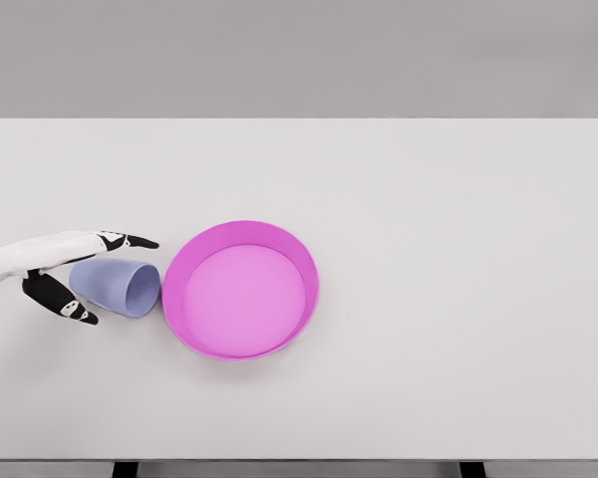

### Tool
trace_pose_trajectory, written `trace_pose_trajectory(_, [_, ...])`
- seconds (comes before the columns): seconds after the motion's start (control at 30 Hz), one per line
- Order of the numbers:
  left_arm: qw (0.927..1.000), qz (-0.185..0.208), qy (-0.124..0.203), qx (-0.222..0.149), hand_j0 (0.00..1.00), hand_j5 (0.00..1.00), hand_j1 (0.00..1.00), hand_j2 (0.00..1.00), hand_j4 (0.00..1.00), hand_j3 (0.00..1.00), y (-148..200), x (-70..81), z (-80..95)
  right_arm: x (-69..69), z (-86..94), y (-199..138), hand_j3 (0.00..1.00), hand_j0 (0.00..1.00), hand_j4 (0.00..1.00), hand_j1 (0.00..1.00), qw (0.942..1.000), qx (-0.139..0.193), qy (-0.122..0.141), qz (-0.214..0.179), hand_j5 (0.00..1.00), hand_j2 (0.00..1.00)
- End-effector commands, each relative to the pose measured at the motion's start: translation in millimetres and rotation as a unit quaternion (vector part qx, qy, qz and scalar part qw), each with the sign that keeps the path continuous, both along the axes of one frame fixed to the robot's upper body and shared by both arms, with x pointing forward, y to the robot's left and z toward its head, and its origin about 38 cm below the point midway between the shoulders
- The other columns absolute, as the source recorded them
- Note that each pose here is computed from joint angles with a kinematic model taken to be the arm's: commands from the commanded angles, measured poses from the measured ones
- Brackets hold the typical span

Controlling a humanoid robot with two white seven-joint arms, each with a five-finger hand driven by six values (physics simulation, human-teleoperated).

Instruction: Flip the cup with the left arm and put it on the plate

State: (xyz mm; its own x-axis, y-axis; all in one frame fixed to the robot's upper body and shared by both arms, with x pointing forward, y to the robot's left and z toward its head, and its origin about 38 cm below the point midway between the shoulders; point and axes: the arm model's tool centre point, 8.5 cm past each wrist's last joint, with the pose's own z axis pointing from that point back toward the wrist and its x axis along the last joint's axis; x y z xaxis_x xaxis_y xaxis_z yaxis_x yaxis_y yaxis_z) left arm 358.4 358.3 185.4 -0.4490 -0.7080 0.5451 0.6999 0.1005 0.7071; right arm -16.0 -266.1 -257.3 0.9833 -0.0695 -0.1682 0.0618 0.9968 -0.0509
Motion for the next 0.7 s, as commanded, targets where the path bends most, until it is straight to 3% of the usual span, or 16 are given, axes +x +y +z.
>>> trace_pose_trajectory(0.0, [0.9999, 0.009, 0.006, -0.011, 1.00, 1.00, 1.00, 1.00, 1.00, 1.00, -0.7, 2.7, -7.2, 0.8, 0.0, 0.0, 1.00, 1.00, 1.00, 1.00, 1.0000, 0.000, -0.001, 0.000, 1.00, 1.00])
trace_pose_trajectory(0.67, [1.0000, 0.007, 0.006, -0.002, 1.00, 1.00, 1.00, 1.00, 1.00, 1.00, -1.9, 3.1, -13.4, -0.2, 0.0, 0.0, 1.00, 1.00, 1.00, 1.00, 1.0000, 0.000, 0.000, 0.000, 1.00, 1.00])
